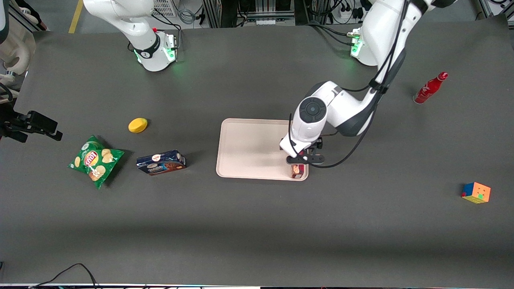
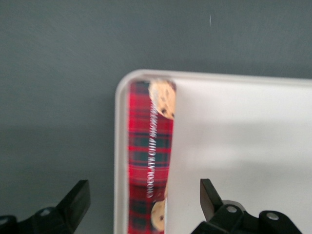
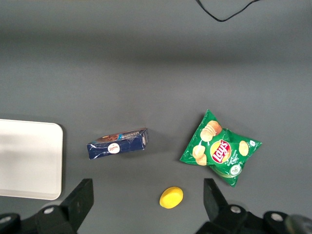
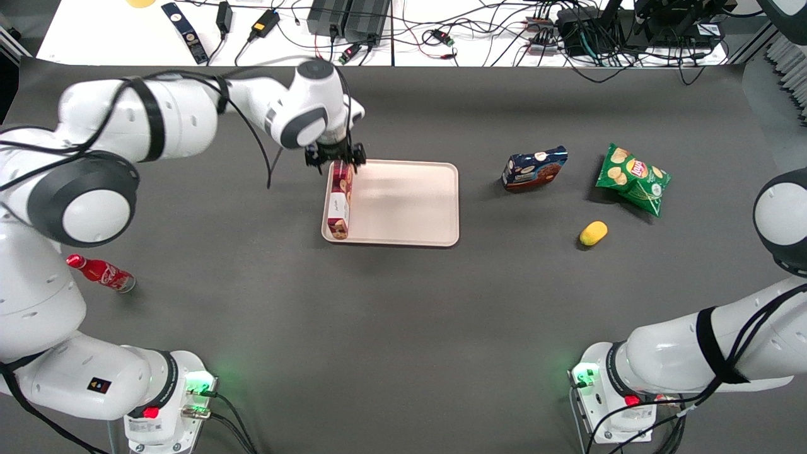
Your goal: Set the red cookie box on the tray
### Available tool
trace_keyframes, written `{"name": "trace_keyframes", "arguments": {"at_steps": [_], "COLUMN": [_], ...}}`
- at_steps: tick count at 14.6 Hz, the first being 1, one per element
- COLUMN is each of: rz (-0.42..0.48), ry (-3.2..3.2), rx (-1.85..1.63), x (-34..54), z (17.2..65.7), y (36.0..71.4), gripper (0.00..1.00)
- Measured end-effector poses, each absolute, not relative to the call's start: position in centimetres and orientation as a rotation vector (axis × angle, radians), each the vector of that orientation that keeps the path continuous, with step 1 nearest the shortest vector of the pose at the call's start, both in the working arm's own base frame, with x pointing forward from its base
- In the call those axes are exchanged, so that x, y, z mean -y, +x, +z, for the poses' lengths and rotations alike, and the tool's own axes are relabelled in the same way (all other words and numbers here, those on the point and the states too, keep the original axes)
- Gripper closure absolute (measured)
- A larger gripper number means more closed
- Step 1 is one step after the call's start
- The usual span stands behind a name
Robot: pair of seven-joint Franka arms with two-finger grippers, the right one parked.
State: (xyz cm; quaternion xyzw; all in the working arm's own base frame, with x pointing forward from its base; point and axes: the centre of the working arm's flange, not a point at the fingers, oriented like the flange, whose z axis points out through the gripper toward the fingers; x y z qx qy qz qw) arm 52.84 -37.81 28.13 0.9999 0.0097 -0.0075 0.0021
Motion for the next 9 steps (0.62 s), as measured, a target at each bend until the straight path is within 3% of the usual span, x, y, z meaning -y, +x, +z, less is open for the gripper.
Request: {"name": "trace_keyframes", "arguments": {"at_steps": [5,9], "rz": [0.120,0.091], "ry": [3.166,3.186], "rx": [0.043,0.185], "x": [32.3,22.1], "z": [40.3,47.5], "y": [56.5,58.3], "gripper": [0.00,0.00]}}
